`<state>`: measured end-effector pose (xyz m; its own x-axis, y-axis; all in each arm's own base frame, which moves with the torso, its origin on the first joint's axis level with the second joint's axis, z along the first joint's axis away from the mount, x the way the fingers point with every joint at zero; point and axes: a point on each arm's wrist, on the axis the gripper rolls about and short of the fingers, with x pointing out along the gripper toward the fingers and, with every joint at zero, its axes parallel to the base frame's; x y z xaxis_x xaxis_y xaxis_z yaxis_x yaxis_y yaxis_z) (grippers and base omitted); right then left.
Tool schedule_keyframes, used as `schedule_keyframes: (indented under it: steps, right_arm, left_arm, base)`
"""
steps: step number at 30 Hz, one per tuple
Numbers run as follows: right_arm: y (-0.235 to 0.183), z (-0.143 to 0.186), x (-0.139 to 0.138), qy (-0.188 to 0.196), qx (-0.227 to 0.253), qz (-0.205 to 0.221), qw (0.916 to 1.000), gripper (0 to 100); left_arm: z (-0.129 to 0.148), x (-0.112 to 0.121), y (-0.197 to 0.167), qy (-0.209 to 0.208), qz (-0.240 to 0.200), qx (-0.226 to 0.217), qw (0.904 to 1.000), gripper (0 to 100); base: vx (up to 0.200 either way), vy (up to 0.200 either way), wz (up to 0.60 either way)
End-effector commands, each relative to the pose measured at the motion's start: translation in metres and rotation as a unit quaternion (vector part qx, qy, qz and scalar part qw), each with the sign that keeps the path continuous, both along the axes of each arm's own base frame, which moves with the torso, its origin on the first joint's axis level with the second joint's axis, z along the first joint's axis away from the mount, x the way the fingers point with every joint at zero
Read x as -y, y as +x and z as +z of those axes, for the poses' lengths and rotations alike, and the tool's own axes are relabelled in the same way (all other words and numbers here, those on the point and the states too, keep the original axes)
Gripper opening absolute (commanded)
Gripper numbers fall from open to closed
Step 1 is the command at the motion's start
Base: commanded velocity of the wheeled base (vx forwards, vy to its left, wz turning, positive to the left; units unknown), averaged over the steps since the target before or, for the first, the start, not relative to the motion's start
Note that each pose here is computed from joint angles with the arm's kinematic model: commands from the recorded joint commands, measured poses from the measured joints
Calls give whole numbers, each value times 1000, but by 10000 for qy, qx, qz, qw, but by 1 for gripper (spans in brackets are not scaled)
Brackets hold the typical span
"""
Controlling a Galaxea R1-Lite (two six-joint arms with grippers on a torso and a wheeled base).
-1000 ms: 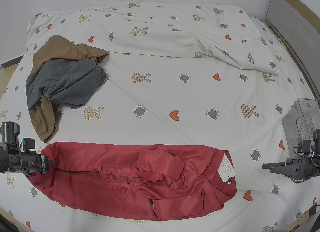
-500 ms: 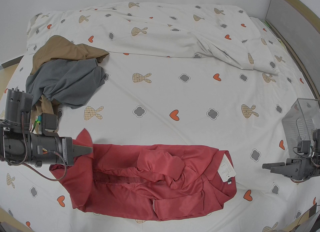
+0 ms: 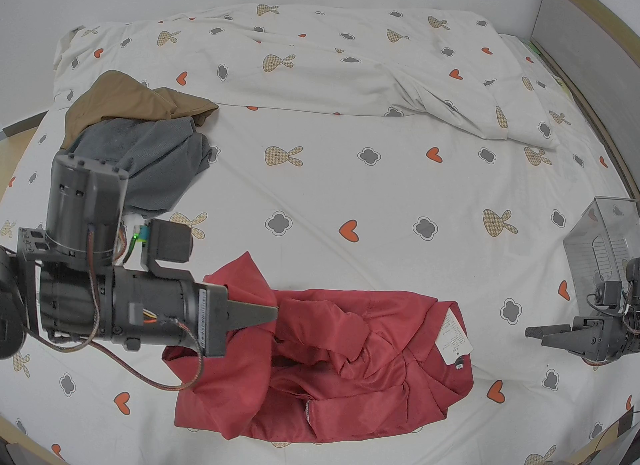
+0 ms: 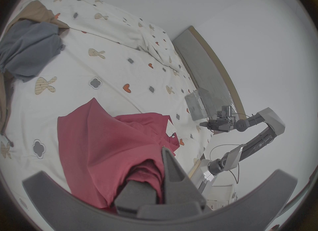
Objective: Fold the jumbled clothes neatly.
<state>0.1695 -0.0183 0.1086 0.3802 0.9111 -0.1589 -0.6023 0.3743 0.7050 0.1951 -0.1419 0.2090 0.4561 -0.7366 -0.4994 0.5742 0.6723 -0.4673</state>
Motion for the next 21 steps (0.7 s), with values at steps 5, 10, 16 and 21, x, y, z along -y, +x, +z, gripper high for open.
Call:
schedule_keyframes:
  steps: [5,10,16,21]
  right_arm:
    - [0,1,0,-8,20,6,10000,100]
    - [0,1,-3,-8,20,83,10000,100]
    - [-1,0,-5,-6,13,144,9999,100]
    - [-1,0,-5,-6,13,144,9999,100]
  left_arm:
    - [-13,35,5,121,-482,-182,9986,0]
    - [-19,58,12,190,-733,-249,9968,0]
    - [-18,92,15,154,-1092,-189,9937,0]
    - [-20,108,19,160,-1208,-184,9924,0]
  base:
    - [0,0,0]
    - [0,0,0]
    - [0,0,0]
    - [0,0,0]
